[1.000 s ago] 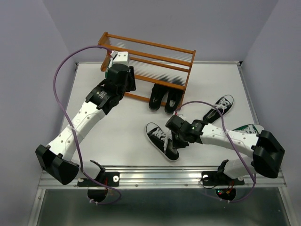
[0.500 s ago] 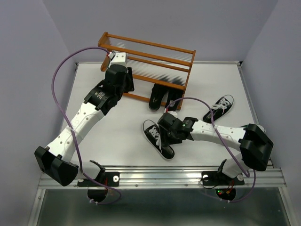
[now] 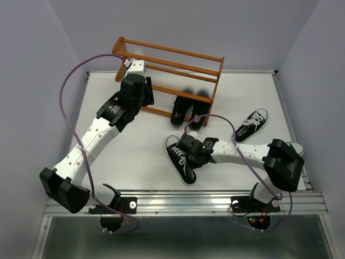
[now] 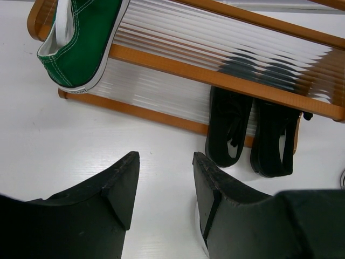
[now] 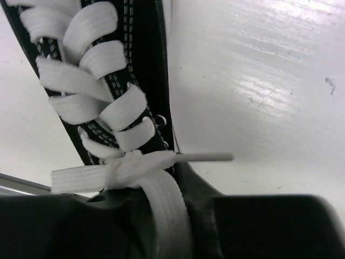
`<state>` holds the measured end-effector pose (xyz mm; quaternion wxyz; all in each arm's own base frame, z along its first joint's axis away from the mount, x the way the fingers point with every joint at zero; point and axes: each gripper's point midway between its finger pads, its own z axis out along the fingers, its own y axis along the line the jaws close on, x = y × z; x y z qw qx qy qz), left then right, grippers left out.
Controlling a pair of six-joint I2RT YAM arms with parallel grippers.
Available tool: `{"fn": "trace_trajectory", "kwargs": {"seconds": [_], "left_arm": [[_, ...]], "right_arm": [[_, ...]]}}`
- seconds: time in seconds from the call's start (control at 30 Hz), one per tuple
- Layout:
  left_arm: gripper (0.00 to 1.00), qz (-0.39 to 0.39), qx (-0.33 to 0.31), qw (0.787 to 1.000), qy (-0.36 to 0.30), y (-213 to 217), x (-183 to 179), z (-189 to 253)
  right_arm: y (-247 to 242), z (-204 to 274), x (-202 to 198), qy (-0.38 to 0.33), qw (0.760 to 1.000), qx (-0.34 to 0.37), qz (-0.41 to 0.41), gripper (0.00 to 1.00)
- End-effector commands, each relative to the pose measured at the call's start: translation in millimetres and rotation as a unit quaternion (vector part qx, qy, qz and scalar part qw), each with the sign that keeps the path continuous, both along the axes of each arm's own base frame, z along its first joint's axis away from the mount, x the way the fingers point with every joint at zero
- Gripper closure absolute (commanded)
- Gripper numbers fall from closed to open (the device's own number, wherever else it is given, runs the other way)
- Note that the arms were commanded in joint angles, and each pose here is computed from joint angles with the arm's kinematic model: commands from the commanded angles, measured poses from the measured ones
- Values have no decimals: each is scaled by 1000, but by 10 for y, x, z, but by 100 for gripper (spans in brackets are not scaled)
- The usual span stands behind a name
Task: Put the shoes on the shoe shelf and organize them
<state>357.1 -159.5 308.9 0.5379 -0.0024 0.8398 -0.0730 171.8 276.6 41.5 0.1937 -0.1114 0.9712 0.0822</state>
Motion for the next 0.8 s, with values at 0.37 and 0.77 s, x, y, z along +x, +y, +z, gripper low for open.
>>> {"fn": "trace_trajectory", "kwargs": {"seconds": [0.37,0.77], "left_arm": [[45,25,-53,996,-70,247,-67,671],[44,65,-97,983,-140,601,-322,1231]], "right_arm": [[391,1752,599,-191,975,107,25,99],[364,2930,1255,-313,942,110,-54,99]]}}
